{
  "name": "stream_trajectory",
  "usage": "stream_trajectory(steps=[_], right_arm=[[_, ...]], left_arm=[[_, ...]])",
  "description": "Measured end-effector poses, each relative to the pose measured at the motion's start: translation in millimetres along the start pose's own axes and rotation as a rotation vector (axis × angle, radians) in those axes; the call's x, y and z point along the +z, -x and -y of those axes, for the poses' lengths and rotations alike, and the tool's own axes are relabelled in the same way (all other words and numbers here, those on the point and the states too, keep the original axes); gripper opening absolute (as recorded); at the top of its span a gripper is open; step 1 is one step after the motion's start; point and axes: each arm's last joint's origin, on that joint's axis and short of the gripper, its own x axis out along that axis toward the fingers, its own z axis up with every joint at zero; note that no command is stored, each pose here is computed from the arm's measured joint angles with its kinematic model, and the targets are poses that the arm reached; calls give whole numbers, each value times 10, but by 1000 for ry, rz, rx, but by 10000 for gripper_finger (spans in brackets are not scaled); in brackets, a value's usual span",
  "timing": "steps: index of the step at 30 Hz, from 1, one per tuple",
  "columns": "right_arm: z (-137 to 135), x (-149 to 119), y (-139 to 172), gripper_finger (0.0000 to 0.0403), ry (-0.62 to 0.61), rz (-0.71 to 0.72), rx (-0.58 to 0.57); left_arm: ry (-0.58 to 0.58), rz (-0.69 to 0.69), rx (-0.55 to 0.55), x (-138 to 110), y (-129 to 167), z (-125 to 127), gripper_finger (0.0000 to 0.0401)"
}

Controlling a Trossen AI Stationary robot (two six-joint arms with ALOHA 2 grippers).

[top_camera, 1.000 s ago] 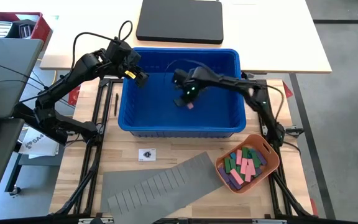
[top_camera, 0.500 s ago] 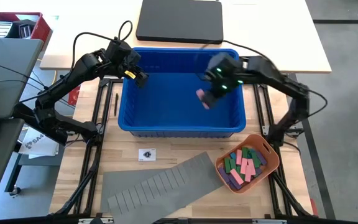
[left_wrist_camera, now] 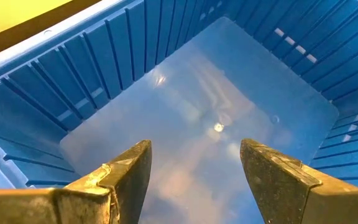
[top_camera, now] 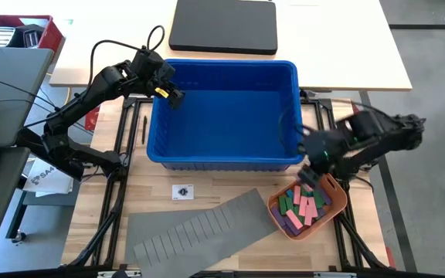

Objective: Sort blocks
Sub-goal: Put the pink block into the orange bin

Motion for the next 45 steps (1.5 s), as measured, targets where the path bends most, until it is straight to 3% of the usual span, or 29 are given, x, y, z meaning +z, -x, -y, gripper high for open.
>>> stream_trajectory(steps=[4, 8, 17, 23, 31, 36, 41, 45], right_arm=[[186, -311, -270, 91, -77, -54, 16], [359, -499, -618, 91, -54, -107, 47], [658, -612, -1422, 93, 23, -168, 32], [925, -665, -1772, 107, -189, -192, -57], [1058, -704, -1864, 129, -331, -212, -133], [1047, -708, -1819, 181, -383, -218, -117], [939, -695, -1599, 226, -367, -209, -63], [738, -635, -1289, 226, -254, -127, 92]], left_arm=[[0, 0, 0, 0, 0, 0, 238], [0, 0, 0, 0, 0, 0, 238], [0, 0, 0, 0, 0, 0, 238], [0, 1, 0, 1, 1, 0, 238], [0, 0, 0, 0, 0, 0, 238], [0, 0, 0, 0, 0, 0, 238], [0, 0, 0, 0, 0, 0, 238], [0, 1, 0, 1, 0, 0, 238]])
